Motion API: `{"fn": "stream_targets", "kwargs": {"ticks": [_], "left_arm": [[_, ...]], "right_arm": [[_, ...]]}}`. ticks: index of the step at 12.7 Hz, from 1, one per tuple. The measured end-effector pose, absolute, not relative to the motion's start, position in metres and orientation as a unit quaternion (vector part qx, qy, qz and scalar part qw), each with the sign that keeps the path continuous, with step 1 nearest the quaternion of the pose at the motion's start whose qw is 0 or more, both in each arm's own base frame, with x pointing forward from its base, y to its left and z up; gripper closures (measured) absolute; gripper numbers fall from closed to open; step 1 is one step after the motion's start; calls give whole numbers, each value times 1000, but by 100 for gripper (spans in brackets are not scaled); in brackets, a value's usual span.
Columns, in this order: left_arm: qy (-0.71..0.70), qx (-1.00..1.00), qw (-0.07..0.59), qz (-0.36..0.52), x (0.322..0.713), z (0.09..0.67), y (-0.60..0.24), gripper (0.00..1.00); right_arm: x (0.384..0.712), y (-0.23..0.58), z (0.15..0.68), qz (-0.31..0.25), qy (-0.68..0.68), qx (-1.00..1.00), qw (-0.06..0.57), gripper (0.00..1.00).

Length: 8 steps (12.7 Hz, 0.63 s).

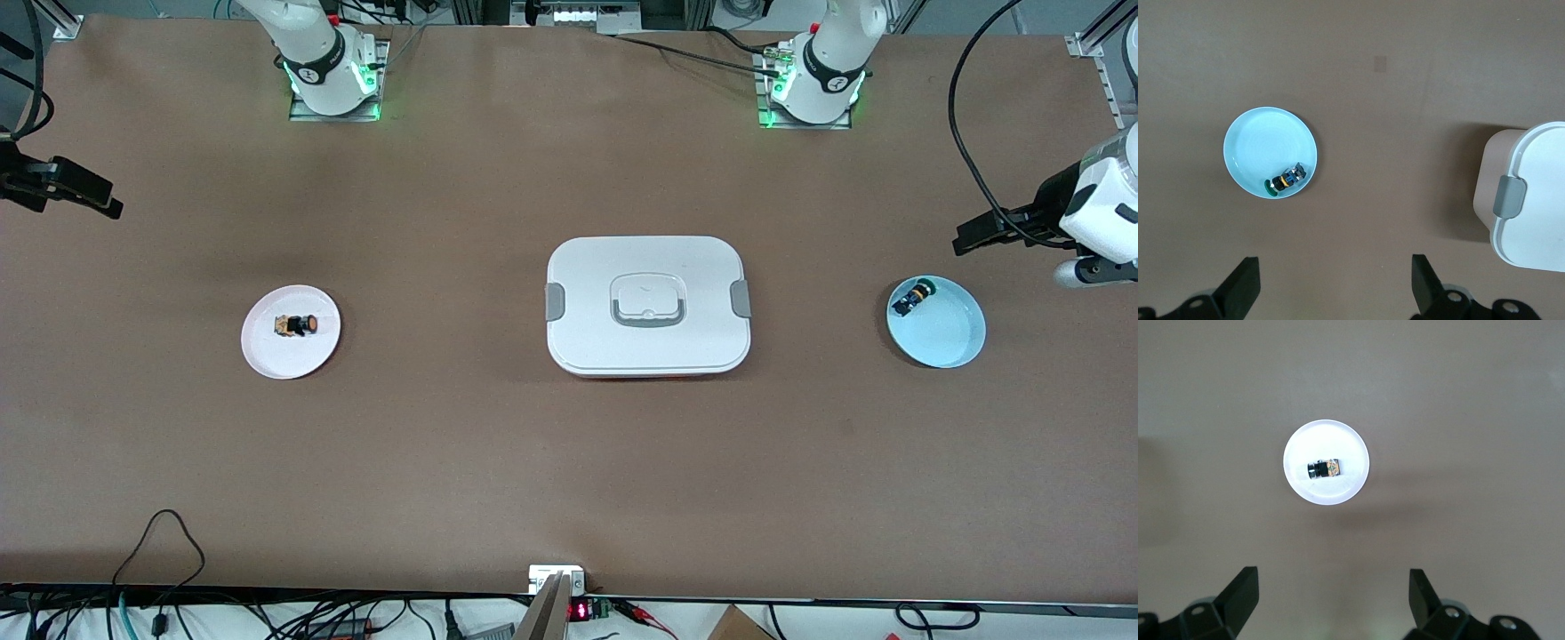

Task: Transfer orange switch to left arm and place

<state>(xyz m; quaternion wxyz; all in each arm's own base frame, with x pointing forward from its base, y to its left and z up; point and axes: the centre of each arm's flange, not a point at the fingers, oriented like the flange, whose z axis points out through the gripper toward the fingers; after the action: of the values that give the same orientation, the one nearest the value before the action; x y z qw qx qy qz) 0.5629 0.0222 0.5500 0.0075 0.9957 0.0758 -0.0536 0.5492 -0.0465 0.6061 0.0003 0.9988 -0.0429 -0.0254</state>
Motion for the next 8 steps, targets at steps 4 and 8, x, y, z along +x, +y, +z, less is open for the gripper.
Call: {"fn": "stream_targets", "kwargs": {"ticks": [4,8], "left_arm": [[77,995,16,-54,563,550,21,0],[78,995,22,-55,563,549,20,0]], "right_arm": [[549,-46,606,-28,-43,999,0,0],[551,-44,601,-33,-40,999,0,0]]}}
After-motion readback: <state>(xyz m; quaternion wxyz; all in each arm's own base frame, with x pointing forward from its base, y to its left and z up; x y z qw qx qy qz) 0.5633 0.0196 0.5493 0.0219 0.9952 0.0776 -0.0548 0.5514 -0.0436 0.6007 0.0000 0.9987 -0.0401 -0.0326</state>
